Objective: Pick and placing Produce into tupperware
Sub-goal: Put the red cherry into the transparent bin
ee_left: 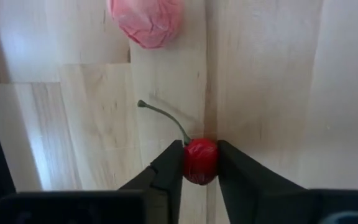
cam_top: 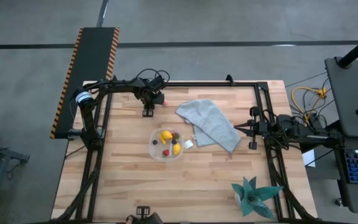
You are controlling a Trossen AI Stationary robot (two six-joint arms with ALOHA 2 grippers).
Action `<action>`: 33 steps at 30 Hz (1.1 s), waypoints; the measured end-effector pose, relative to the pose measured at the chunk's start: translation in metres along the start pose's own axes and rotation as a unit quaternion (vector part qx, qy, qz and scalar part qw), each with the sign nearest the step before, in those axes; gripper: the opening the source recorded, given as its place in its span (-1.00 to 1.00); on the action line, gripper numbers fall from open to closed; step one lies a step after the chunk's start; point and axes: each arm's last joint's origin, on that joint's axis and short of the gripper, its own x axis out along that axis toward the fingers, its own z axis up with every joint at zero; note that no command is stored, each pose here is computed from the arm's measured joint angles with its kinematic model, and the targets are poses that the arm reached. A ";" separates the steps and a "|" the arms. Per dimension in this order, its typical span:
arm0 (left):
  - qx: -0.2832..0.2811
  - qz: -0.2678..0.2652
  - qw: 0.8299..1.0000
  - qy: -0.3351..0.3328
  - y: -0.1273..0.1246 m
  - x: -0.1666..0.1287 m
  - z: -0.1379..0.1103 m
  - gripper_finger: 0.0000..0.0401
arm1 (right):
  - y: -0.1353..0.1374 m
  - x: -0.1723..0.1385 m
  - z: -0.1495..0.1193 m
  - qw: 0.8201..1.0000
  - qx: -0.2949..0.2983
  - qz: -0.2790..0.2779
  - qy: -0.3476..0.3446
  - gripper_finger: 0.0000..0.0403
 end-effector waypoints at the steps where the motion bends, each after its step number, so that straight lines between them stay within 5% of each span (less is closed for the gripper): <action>1: 0.004 0.000 1.000 0.000 0.000 0.000 0.000 -0.69 | 0.000 0.000 0.000 1.000 0.000 0.000 0.000 -0.96; 16: 0.021 0.019 1.000 0.009 0.003 -0.009 0.002 -0.94 | 0.000 0.000 0.000 1.000 -0.001 0.000 0.000 -0.96; 33: 0.057 0.053 0.995 -0.057 -0.037 -0.085 0.018 -0.95 | 0.000 0.000 0.000 1.000 -0.001 0.000 0.000 -0.96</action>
